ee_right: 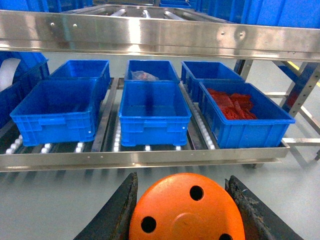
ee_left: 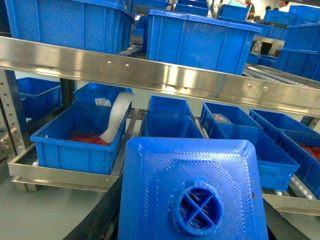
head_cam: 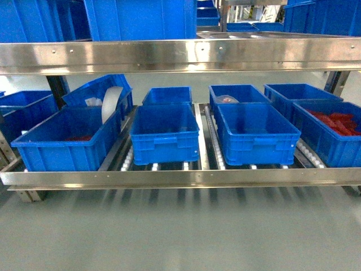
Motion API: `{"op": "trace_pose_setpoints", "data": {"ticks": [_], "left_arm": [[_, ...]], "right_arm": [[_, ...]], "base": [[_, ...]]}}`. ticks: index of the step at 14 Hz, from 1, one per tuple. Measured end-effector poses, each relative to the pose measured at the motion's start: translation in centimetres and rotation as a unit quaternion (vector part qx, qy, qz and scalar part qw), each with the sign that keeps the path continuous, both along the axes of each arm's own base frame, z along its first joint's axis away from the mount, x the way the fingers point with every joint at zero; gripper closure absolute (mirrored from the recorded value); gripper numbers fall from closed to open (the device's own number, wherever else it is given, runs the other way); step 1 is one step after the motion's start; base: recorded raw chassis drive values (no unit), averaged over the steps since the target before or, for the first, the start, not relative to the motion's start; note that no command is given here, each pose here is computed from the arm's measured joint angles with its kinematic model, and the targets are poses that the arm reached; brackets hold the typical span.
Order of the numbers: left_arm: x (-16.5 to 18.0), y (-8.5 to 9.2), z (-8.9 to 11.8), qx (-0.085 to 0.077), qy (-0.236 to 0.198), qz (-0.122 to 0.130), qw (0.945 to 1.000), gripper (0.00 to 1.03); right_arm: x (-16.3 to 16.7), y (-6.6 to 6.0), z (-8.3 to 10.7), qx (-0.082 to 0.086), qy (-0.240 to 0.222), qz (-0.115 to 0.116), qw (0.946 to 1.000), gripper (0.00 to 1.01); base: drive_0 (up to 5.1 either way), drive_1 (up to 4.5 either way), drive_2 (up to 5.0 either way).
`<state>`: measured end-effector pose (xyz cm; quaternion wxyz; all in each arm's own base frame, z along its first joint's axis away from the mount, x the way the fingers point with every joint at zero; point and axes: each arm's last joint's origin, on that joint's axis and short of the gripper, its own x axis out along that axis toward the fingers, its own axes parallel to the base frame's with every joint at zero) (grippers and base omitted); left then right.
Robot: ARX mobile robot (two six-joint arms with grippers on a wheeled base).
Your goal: Sort blue parts and orange caps into right shelf containers
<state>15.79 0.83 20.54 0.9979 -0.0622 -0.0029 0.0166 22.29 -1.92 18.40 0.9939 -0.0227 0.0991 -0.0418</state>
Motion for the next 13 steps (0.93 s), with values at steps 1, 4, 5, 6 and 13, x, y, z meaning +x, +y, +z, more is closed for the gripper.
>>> {"op": "trace_pose_setpoints", "data": {"ticks": [1,4,5,6,13], "left_arm": [[0.02,0.0,-0.06,0.0,0.002,0.0,1.0,0.59],[0.02,0.0,-0.02,0.0,0.001,0.0,1.0,0.59],[0.01,0.0,0.0,0.0,0.0,0.0,1.0,0.59],[0.01,0.0,0.0,0.0,0.0,0.0,1.0,0.59],[0.04,0.0,-0.07,0.0,0.003,0.0,1.0,0.59]], "right_arm": [[0.0,0.01,-0.02,0.0,0.001,0.002,1.0,0.58],[-0.01,0.0,-0.03,0.0,0.002,0.0,1.0,0.58],[0.0,0.0,0.04,0.0,-0.002,0.0,1.0,0.58],[0.01,0.0,0.04,0.0,-0.002,0.0,1.0,0.58],[0.01,0.0,0.0,0.0,0.001,0.0,1.0,0.58]], "base": [[0.0,4.31,-4.3],[0.1,4.42,-4.2],[0.2,4.47,-4.1],[0.0,0.0,0.0],[0.0,0.0,0.0]]}}
